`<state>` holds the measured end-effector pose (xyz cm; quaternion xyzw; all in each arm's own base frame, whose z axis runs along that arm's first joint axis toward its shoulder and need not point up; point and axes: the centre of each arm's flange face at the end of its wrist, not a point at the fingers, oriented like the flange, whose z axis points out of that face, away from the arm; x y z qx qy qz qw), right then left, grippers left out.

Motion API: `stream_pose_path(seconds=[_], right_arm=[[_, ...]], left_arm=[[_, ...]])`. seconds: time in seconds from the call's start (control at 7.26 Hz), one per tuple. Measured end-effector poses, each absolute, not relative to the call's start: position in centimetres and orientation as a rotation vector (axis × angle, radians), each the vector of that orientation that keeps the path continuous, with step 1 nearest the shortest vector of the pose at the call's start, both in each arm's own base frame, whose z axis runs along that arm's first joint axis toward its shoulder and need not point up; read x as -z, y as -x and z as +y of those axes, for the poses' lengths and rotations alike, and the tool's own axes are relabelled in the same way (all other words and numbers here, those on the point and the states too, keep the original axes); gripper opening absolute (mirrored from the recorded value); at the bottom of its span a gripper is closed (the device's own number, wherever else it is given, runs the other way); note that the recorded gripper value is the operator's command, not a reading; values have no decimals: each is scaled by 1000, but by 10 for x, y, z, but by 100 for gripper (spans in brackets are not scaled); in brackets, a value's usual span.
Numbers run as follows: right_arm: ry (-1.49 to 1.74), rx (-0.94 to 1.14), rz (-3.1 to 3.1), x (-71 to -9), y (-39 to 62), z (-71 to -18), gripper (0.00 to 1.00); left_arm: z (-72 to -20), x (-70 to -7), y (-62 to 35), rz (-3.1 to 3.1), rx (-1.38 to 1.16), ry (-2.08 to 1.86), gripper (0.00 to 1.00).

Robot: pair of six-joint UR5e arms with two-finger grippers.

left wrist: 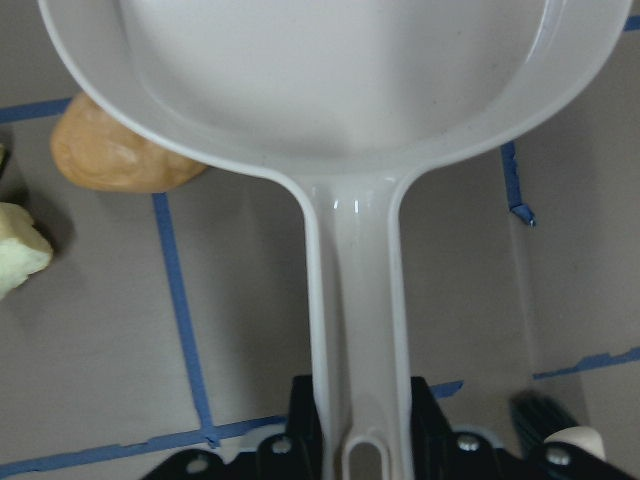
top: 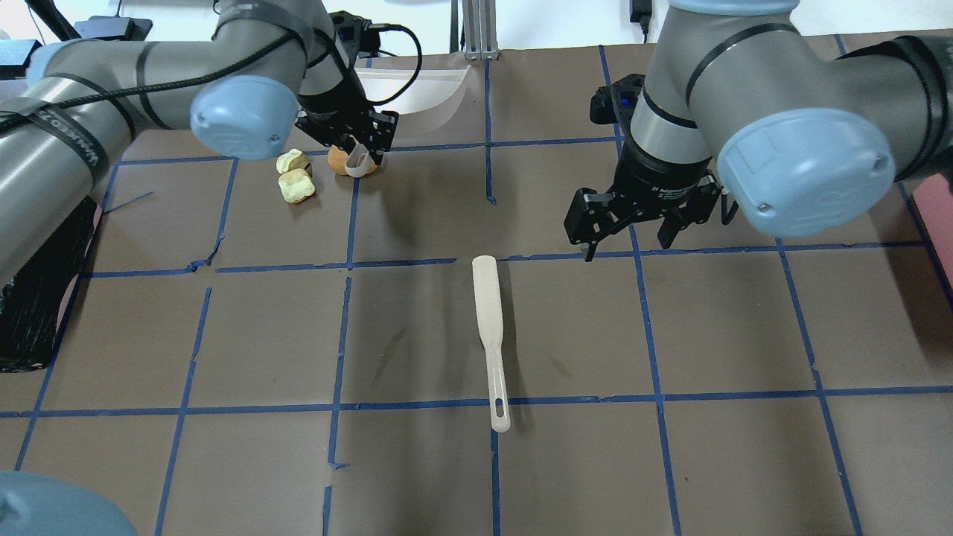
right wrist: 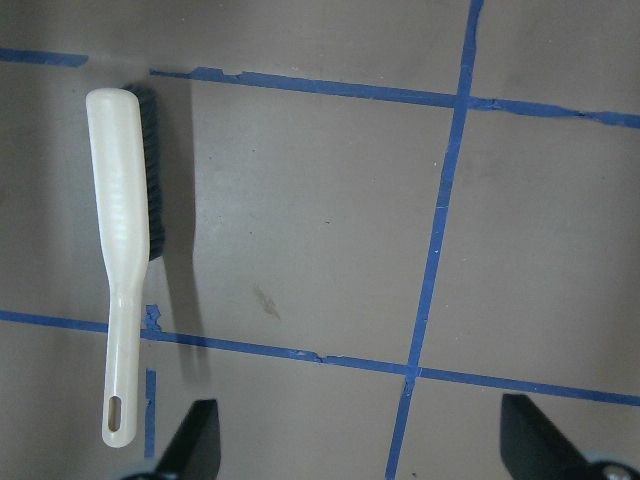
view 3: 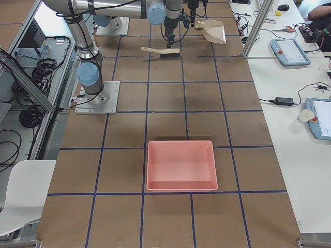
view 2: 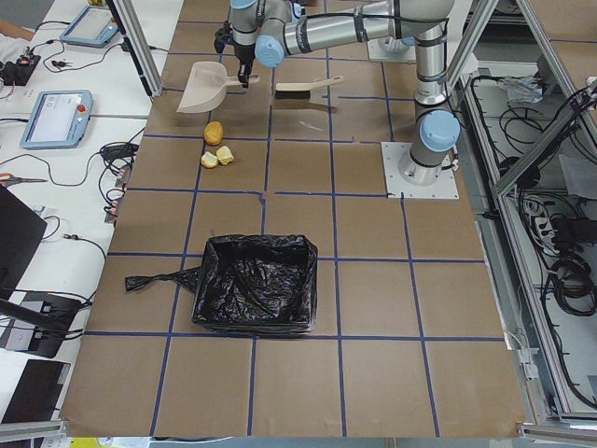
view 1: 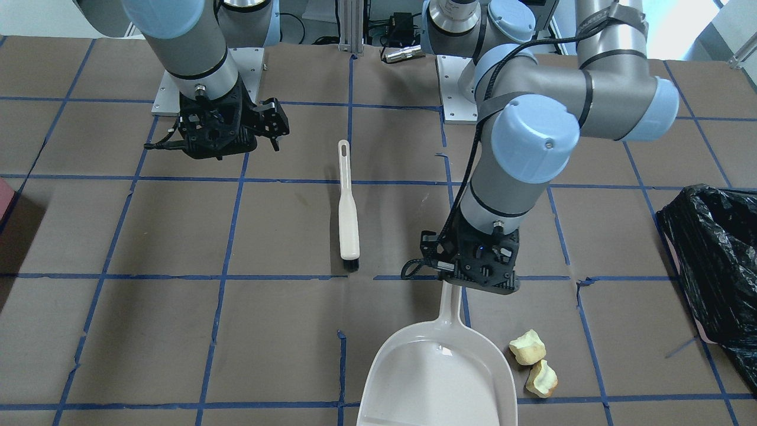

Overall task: Sweep and dump trash in nearest bin
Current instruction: 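Place the dustpan by the trash with left gripper while right grasps brush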

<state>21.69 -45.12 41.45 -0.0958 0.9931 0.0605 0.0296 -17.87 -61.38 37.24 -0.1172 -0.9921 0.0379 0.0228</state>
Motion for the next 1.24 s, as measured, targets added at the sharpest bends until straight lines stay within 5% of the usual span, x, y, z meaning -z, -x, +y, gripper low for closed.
stream_pose_path(seconds=[1.24], right_arm=[[367,-176,3082,-242,-342,-345,95]], left_arm=[[-561,-355,-95,-2783,-51,1619,5]])
